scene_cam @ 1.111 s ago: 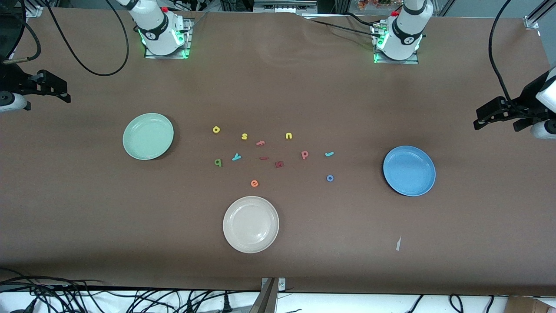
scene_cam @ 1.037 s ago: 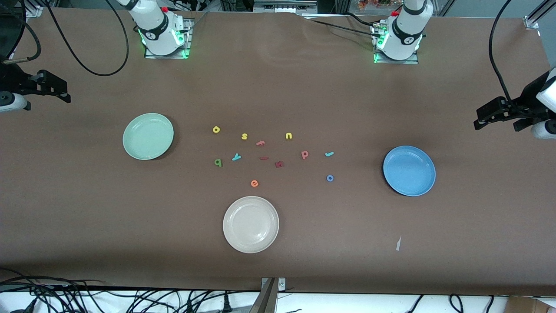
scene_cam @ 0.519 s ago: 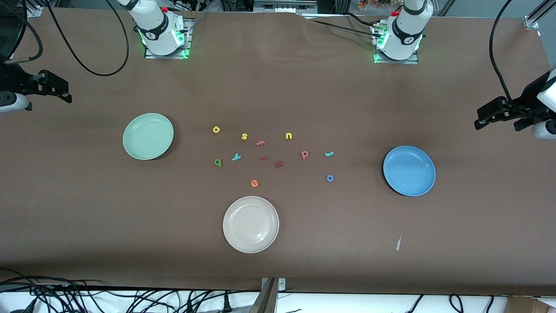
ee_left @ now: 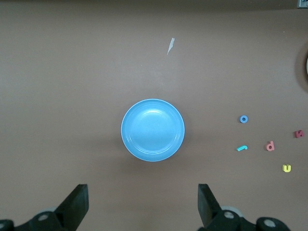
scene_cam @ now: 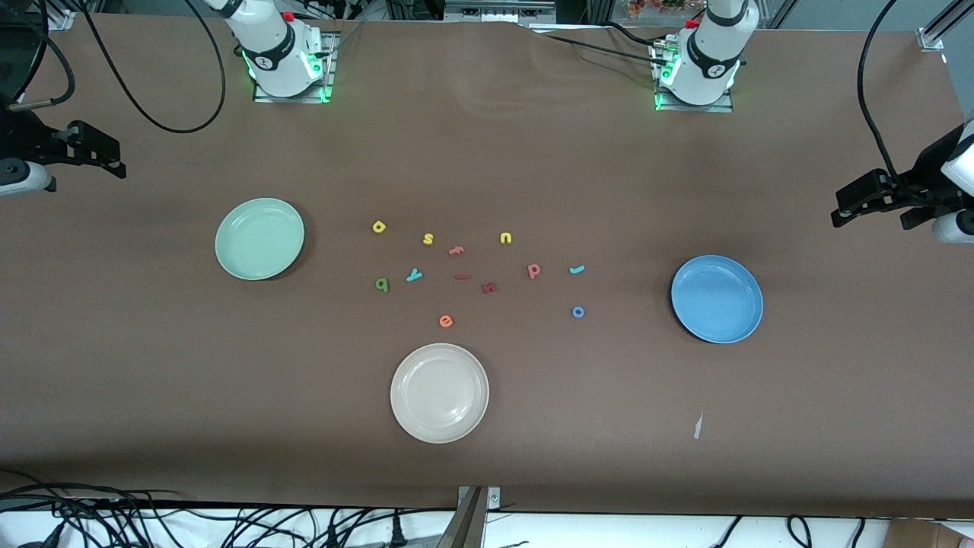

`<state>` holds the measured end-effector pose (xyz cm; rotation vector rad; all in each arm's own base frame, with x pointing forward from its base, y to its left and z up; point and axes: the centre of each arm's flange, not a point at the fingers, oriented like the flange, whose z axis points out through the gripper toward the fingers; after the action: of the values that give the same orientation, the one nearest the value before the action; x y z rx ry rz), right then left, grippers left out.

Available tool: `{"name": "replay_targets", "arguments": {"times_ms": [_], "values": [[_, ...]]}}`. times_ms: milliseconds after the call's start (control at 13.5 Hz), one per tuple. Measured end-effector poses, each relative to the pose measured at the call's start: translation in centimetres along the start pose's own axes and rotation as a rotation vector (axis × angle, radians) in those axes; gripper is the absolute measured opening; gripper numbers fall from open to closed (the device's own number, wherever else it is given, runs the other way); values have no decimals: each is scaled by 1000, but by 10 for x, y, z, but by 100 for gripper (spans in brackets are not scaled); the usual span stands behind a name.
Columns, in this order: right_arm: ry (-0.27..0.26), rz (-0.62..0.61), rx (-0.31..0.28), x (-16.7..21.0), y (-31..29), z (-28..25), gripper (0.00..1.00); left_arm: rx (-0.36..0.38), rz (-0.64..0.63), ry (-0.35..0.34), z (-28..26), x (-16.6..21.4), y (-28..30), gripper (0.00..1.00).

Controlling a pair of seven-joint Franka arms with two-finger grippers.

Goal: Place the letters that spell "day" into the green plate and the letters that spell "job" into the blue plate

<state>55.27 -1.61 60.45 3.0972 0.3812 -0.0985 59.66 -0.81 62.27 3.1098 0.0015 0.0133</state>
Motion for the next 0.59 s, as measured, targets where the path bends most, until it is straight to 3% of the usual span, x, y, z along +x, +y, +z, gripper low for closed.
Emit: {"name": "replay_targets", "arguments": {"times_ms": [593], "values": [[2, 0, 0, 0, 0, -1, 100, 0, -2, 0, 0, 0, -1, 100]]}}
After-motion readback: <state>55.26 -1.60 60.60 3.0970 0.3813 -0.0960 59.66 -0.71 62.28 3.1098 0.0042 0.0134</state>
